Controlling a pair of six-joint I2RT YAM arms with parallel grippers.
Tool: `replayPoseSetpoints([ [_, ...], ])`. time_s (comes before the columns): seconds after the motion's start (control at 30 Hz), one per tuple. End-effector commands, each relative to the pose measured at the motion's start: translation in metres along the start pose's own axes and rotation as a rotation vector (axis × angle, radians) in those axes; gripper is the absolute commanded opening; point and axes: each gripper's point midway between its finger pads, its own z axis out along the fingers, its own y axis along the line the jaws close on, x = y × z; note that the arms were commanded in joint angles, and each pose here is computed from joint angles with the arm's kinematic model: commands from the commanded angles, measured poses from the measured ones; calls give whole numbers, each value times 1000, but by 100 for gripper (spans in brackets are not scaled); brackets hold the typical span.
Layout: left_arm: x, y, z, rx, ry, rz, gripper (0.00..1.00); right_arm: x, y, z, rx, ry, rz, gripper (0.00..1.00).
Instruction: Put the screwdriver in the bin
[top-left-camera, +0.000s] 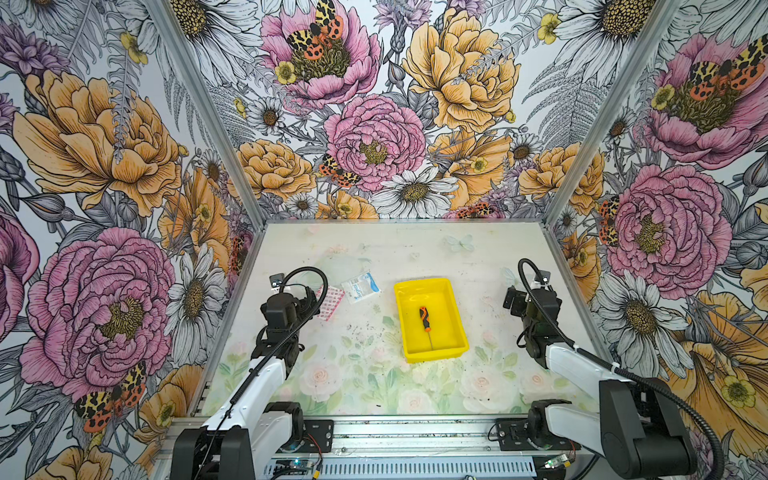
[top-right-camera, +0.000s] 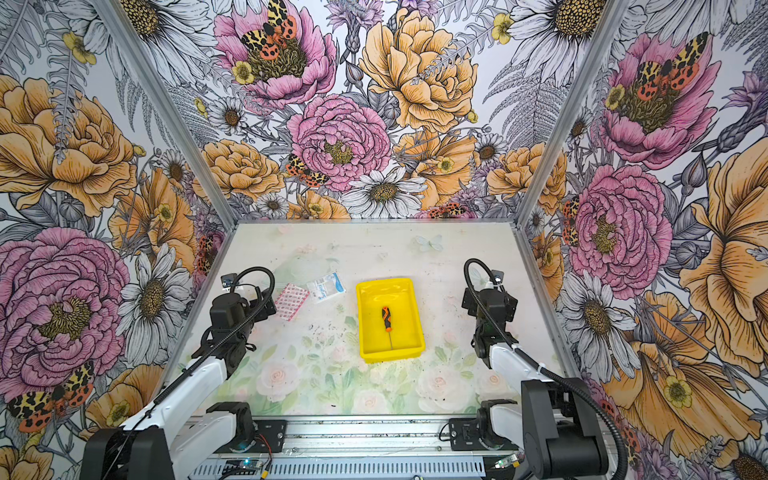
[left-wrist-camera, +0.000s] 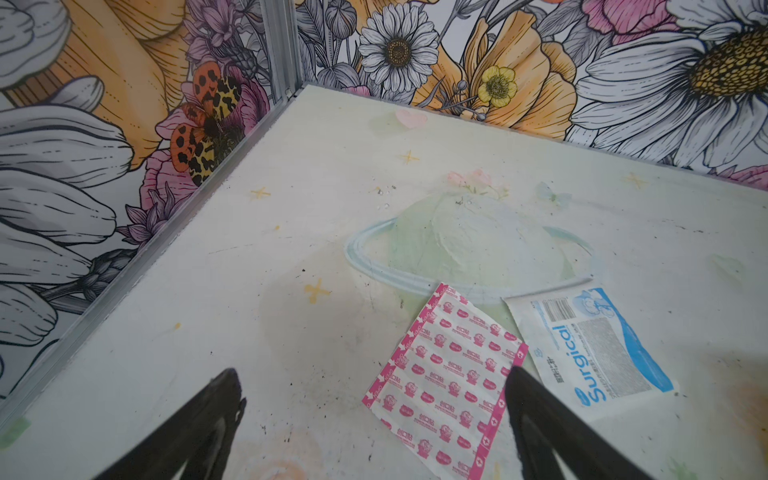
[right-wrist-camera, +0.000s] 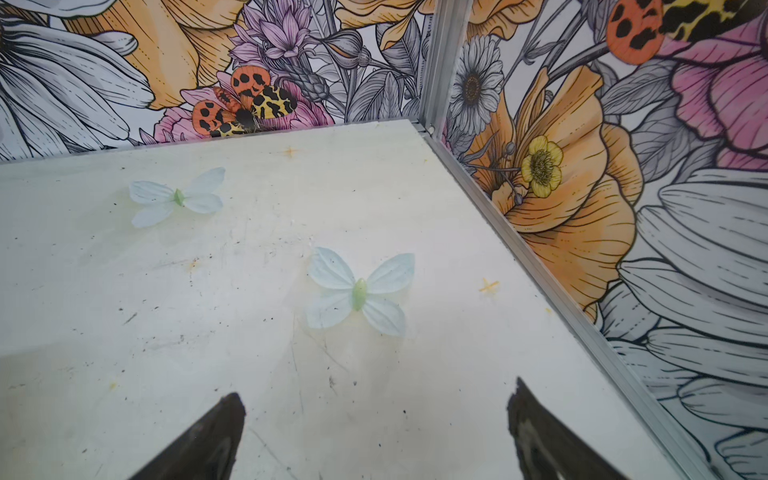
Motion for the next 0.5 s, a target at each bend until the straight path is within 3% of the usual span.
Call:
replayPoseSetpoints([
  [0.0,-9,6,6,-13,-82,-3,99,-25,1,5,-17,-109,21,100],
  [0.47,-32,8,46,3,-195,-53,99,-31,5,38,-9,-113,44,99],
])
